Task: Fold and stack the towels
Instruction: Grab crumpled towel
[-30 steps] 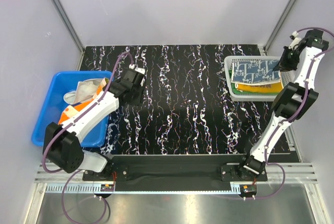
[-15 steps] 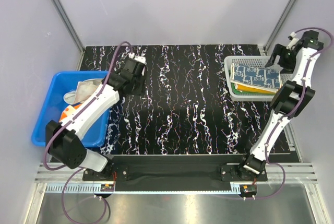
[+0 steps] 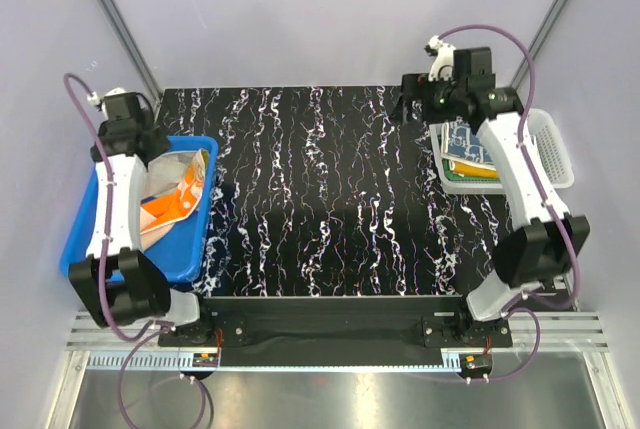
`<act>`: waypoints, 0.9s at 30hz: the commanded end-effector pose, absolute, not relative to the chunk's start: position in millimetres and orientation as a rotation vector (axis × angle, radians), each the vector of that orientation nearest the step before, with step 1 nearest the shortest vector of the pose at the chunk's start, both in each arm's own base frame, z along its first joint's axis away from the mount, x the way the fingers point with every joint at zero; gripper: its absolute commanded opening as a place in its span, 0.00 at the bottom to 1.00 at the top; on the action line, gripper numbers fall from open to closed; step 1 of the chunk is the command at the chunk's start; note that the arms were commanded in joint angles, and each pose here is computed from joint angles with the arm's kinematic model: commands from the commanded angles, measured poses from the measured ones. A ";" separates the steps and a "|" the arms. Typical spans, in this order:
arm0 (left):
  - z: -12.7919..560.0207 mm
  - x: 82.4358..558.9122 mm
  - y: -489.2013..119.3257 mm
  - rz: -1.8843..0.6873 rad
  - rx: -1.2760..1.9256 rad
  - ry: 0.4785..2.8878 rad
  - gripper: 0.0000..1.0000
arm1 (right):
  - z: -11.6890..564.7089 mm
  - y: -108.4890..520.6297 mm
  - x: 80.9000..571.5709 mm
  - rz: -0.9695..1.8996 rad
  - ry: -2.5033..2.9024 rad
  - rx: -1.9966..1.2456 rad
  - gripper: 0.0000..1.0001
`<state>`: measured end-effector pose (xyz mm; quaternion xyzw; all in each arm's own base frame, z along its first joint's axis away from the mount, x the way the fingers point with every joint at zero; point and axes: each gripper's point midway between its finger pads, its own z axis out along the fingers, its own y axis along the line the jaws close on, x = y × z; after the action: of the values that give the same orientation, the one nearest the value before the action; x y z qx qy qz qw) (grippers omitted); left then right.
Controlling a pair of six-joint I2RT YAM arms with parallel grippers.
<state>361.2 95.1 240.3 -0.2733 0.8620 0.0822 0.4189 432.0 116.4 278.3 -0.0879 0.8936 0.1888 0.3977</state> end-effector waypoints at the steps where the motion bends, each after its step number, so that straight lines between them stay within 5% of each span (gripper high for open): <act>1: 196.0 373.3 114.9 0.088 -0.785 2.228 0.61 | 292.9 149.1 424.6 0.621 2.130 -0.220 1.00; 15: 64.1 371.8 84.8 -0.142 -0.837 2.583 0.55 | 257.2 161.6 420.4 0.588 2.220 -0.290 1.00; 18: 57.3 369.3 85.2 -0.134 -0.849 2.615 0.28 | 259.9 165.0 418.8 0.613 2.211 -0.288 1.00; 19: 64.3 368.3 86.7 -0.125 -0.849 2.612 0.09 | 258.6 163.9 419.4 0.605 2.214 -0.282 1.00; 21: 88.0 374.4 89.6 -0.116 -0.829 2.573 0.00 | 260.8 160.8 417.8 0.592 2.217 -0.265 1.00; 27: 280.9 402.8 59.6 -0.237 -0.626 2.210 0.00 | 289.7 171.7 404.2 0.710 2.143 -0.211 1.00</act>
<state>384.6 86.9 131.1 -0.2983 0.9250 -0.0468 0.2308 411.9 160.6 244.3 -0.0883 0.8905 0.2434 0.3741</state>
